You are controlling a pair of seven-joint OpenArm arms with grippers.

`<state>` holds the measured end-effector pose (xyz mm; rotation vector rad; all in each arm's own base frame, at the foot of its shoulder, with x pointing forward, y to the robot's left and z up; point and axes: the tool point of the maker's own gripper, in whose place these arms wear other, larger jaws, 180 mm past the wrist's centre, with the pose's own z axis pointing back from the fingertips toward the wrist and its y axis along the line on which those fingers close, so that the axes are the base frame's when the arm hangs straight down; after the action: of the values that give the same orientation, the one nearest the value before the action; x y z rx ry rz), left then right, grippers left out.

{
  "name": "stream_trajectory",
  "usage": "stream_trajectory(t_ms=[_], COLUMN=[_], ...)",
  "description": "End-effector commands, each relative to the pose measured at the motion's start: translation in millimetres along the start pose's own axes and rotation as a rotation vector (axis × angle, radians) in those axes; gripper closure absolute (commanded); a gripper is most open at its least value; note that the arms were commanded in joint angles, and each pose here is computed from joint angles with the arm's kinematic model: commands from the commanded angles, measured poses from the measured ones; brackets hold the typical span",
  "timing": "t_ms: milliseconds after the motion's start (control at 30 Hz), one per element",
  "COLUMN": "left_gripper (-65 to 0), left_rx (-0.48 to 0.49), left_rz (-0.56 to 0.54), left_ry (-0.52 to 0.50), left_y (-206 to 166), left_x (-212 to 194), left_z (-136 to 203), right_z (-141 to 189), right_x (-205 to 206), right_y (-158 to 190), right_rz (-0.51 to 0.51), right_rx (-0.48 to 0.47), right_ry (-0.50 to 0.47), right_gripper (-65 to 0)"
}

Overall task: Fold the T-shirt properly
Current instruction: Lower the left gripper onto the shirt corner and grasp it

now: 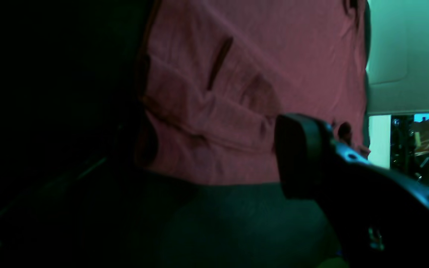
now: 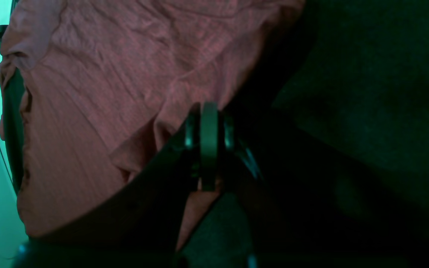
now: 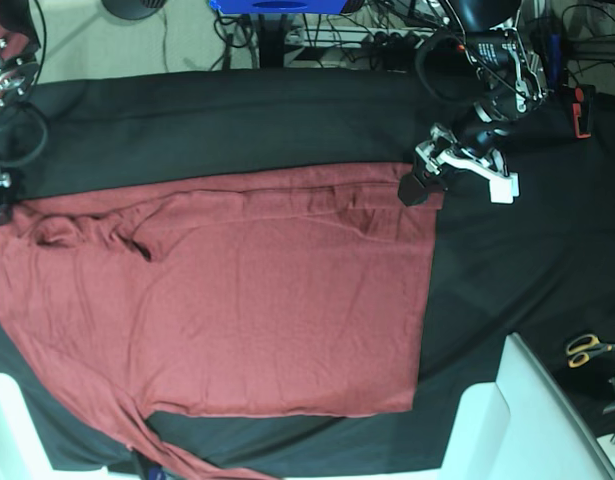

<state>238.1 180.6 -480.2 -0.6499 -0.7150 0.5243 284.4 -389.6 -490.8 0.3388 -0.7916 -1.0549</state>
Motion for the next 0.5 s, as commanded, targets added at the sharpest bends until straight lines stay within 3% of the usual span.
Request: stream_trajectory(t_ms=[0,100,267,467], left_gripper=[-48.1,-35.7,0.0,0.0], left_rx=[0.056,0.058,0.057,0.059], left_rz=[0.001,0.003,0.003,-0.003], left_ry=[0.088,0.086,0.088,0.089], left_y=[10.5,11.2,11.0,11.3], left_x=[-19.9,-19.4,-20.1,-20.3], left_z=[0.3,0.7,0.4,3.7], right_z=[3.1,3.1,2.8,2.8], right_x=[26.4,26.4,25.6,25.7], right_y=[9.6,9.6,9.8,10.5], right_rz=[0.015,0.015,0.015,0.013], right_rx=[0.026,0.026,0.027,0.029], right_ry=[-0.056,-0.056,-0.055,-0.058], right_gripper=[-0.5,-0.5,-0.5,-0.3])
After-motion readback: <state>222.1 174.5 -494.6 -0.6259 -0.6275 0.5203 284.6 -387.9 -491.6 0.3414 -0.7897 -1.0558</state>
